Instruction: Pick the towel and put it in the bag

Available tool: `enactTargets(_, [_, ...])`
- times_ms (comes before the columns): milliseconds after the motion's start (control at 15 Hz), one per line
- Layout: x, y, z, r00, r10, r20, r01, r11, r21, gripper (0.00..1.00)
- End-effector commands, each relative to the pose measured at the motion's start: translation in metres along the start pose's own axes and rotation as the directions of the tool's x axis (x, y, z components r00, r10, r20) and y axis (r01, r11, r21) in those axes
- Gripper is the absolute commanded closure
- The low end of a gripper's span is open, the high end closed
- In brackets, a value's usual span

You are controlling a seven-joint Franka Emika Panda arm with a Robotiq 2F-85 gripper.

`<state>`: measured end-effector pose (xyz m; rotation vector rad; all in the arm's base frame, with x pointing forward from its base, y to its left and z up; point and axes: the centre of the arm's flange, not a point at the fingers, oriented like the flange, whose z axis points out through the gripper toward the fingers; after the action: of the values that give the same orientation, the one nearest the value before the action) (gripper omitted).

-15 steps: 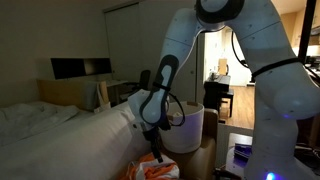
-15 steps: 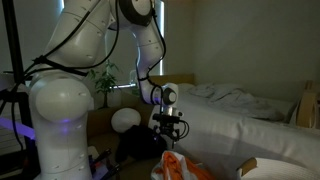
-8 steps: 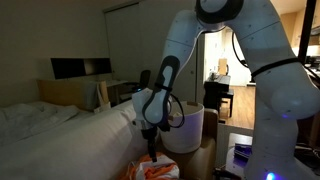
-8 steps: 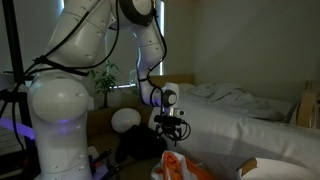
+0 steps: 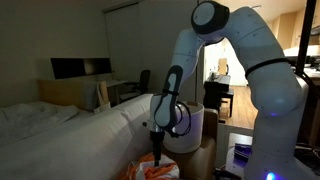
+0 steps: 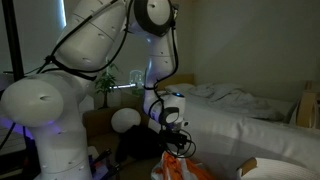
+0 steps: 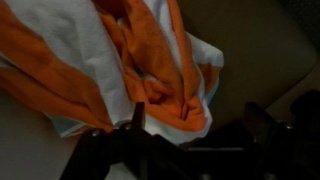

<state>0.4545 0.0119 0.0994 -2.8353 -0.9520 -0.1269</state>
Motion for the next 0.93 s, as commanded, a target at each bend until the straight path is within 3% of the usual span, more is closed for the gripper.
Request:
enactTargets(0, [-0.018, 0.008, 0.039, 0.997, -0.082, 0.006, 0.081, 0.993, 0.082, 0.0])
enactTargets(267, [-0.016, 0.019, 0.07, 0.992, -0.122, -0.003, 0.122, 0.989, 0.079, 0.0])
enactTargets(467, [-0.008, 0.026, 0.085, 0.988, -0.154, -0.001, 0.154, 0.988, 0.018, 0.0])
enactTargets(867, [0.017, 0.03, 0.056, 0.972, -0.227, -0.054, 0.219, 0.967, -0.129, 0.0])
